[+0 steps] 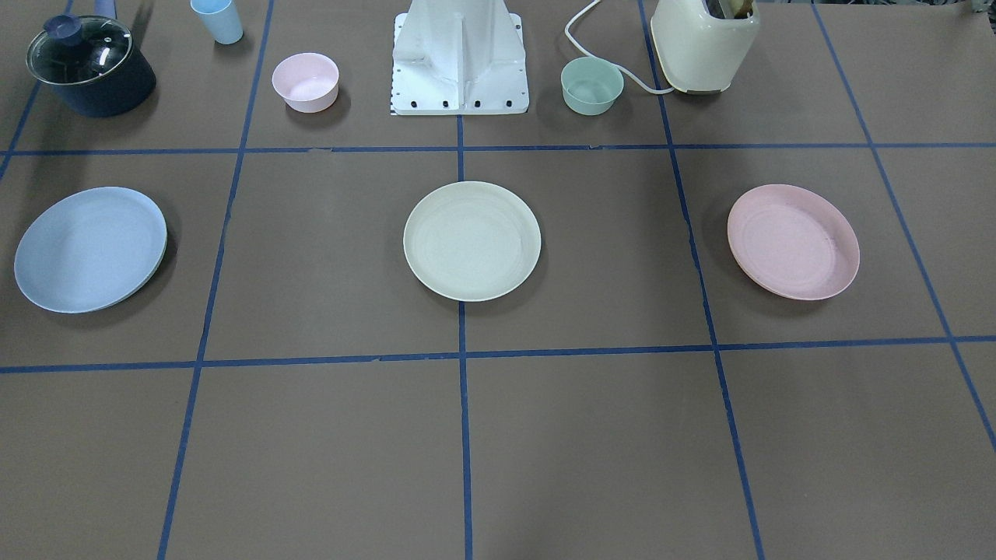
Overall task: Stack three plates with pink and blue
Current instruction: 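Move the left gripper toward the edge of the pink plate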
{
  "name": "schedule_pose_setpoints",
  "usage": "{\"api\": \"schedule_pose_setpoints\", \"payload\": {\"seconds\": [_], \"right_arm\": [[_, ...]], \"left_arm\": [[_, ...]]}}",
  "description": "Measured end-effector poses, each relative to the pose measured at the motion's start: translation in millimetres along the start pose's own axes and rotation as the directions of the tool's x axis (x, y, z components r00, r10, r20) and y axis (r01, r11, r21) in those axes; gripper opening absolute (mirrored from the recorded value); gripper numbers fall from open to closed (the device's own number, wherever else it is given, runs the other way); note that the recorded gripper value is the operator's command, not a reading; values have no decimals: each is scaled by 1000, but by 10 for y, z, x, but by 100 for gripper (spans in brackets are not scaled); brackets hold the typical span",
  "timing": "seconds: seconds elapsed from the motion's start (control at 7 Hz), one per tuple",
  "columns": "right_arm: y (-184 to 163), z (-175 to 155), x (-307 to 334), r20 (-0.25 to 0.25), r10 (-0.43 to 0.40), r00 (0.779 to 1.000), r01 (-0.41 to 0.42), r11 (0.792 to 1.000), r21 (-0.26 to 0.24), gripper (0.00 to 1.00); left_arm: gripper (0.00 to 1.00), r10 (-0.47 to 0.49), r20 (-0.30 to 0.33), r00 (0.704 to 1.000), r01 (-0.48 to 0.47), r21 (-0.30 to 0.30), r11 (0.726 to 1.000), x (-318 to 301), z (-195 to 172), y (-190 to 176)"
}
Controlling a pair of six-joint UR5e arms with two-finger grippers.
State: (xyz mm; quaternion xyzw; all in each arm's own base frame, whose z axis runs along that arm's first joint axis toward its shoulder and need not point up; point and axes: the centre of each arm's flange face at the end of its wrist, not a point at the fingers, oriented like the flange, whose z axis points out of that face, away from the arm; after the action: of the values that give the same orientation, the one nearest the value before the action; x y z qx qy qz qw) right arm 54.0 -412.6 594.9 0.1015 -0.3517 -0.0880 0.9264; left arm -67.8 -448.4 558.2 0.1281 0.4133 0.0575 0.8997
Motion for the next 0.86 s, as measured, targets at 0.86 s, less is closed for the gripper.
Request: {"api": "schedule_pose_setpoints", "payload": {"seconds": [0.86], "right_arm": [[-238, 2, -502, 142, -57, 988, 34, 987, 159, 100]], "left_arm": [[100, 393, -25, 919, -363, 330, 871, 213, 676, -408]]}}
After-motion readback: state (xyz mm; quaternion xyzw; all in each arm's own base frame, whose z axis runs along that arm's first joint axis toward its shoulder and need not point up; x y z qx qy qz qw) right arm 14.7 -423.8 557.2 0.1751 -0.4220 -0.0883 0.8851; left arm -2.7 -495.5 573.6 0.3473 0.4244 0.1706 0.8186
